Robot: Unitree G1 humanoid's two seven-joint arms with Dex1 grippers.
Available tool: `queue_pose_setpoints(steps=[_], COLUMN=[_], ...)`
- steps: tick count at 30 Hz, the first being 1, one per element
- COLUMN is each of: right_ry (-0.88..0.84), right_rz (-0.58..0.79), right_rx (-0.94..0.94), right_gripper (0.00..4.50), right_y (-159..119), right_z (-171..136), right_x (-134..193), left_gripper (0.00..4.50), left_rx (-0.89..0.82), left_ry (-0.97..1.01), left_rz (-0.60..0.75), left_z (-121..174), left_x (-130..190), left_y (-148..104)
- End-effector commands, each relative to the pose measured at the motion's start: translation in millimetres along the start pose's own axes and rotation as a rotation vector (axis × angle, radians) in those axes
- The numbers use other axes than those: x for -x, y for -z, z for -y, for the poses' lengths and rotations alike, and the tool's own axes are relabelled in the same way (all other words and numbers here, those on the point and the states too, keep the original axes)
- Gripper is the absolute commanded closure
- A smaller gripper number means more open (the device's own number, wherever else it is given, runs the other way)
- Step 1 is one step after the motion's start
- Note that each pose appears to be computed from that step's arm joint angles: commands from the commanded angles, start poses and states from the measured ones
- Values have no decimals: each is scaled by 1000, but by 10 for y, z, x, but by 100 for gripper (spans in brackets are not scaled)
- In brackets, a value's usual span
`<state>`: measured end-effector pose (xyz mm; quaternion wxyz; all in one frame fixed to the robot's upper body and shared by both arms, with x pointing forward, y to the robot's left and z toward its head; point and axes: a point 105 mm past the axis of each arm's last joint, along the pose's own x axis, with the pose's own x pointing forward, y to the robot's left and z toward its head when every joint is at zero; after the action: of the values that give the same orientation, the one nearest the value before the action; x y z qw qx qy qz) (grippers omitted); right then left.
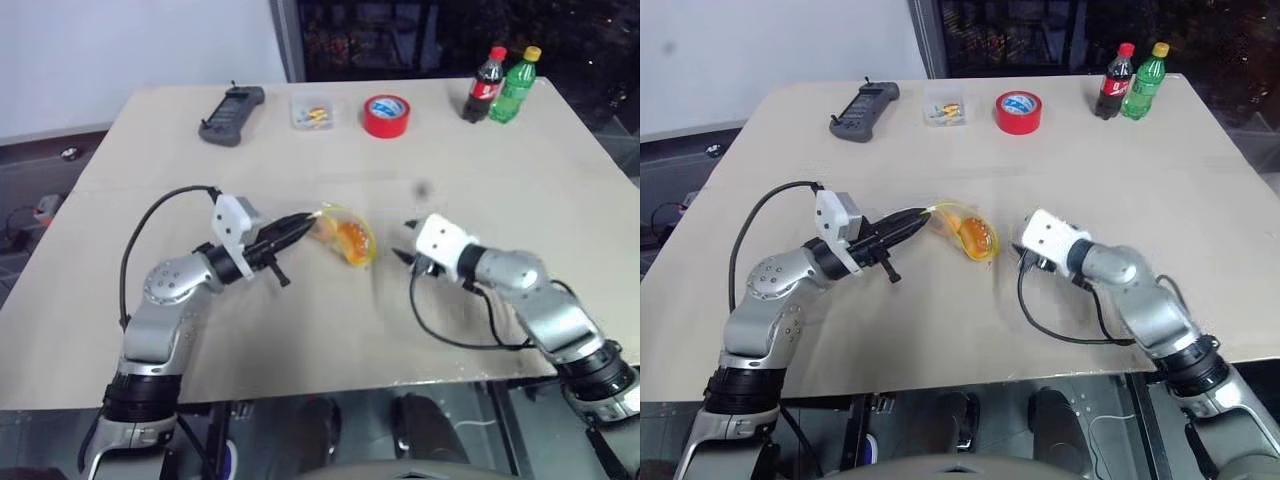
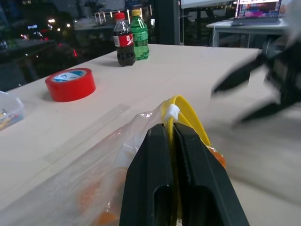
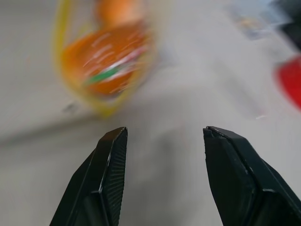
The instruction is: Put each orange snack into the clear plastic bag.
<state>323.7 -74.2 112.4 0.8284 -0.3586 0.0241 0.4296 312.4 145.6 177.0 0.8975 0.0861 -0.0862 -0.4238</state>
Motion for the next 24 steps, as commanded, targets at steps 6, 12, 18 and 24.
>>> queue_pose_setpoints(steps=[6, 12, 18, 24], right_ry=[-22, 43, 67, 120], right_rz=[109, 120, 145, 164], right_rx=[-99, -148, -175, -157], right_gripper=[192, 192, 301, 445], right_y=[-247, -260, -298, -343], right_z=[-116, -35, 63, 261], right_x=[-72, -252, -312, -221], left_gripper=[450, 450, 450, 450], left_rx=[-9, -4, -5, 1], left_ry=[-22, -14, -20, -36], left_rz=[62, 66, 69, 79], left_z=[-39, -18, -32, -64], left_x=[17, 0, 4, -10], left_y=[-267, -295, -320, -361])
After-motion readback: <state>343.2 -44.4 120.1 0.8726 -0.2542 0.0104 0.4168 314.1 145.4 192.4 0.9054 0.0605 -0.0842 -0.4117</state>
